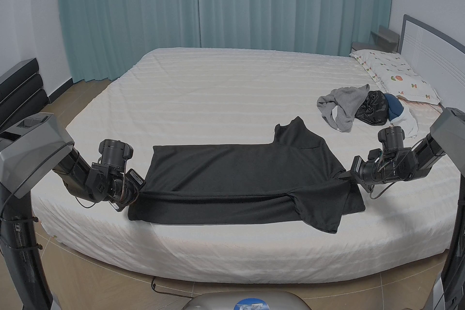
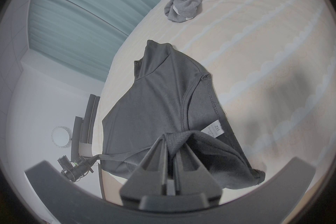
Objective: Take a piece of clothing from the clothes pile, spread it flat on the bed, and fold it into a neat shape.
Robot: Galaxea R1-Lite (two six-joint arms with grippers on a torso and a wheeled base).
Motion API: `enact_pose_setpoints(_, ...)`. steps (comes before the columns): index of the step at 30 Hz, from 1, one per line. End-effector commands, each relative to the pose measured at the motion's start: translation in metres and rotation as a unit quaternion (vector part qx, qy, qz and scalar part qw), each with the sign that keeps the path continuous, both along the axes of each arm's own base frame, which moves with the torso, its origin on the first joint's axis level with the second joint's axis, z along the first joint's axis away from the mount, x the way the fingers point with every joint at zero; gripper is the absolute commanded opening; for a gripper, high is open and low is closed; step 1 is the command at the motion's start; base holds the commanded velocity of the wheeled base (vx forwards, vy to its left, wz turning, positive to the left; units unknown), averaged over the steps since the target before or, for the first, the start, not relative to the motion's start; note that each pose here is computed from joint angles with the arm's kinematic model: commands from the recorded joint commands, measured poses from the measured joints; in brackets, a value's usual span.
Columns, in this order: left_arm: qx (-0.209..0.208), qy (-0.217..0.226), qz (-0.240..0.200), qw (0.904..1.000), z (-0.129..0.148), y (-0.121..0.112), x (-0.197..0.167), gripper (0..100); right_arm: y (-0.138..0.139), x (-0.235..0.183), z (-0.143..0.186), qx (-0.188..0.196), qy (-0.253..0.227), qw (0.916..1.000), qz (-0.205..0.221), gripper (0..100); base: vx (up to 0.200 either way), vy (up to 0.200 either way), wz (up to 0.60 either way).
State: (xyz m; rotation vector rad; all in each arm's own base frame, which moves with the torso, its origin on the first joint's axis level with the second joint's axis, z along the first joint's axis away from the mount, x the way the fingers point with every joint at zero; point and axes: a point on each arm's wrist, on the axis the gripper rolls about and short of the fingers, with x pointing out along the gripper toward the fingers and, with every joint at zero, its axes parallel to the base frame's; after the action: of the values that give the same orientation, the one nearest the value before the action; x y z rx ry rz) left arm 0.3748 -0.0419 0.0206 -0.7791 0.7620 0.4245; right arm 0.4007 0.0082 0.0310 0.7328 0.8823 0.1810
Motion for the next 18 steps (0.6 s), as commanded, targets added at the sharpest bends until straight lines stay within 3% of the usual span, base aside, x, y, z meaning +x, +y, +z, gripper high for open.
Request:
enact_pose_setpoints(1,-0.002,0.0,0.005,1.0,-0.009,0.001,0.011,100,0.003,0.007,-0.011,0.001,0.012,0.9999,0.002,100,0.0,0.0,0.0)
enact_pose_setpoints(5,-0.013,-0.008,0.018,0.9997,-0.01,0.001,0.018,100,0.004,0.008,-0.012,0.003,0.014,0.9999,0.003,100,0.0,0.0,0.0)
enact_pose_setpoints(12,-0.03,-0.023,0.058,0.9976,-0.001,0.023,0.019,100,-0.008,0.003,0.018,0.049,0.002,0.9976,-0.05,100,0.0,0.0,0.0)
enact_pose_setpoints(18,-0.076,-0.03,0.041,0.9959,0.023,0.04,-0.008,100,-0.013,-0.022,0.039,0.06,0.004,0.996,-0.067,100,0.0,0.0,0.0)
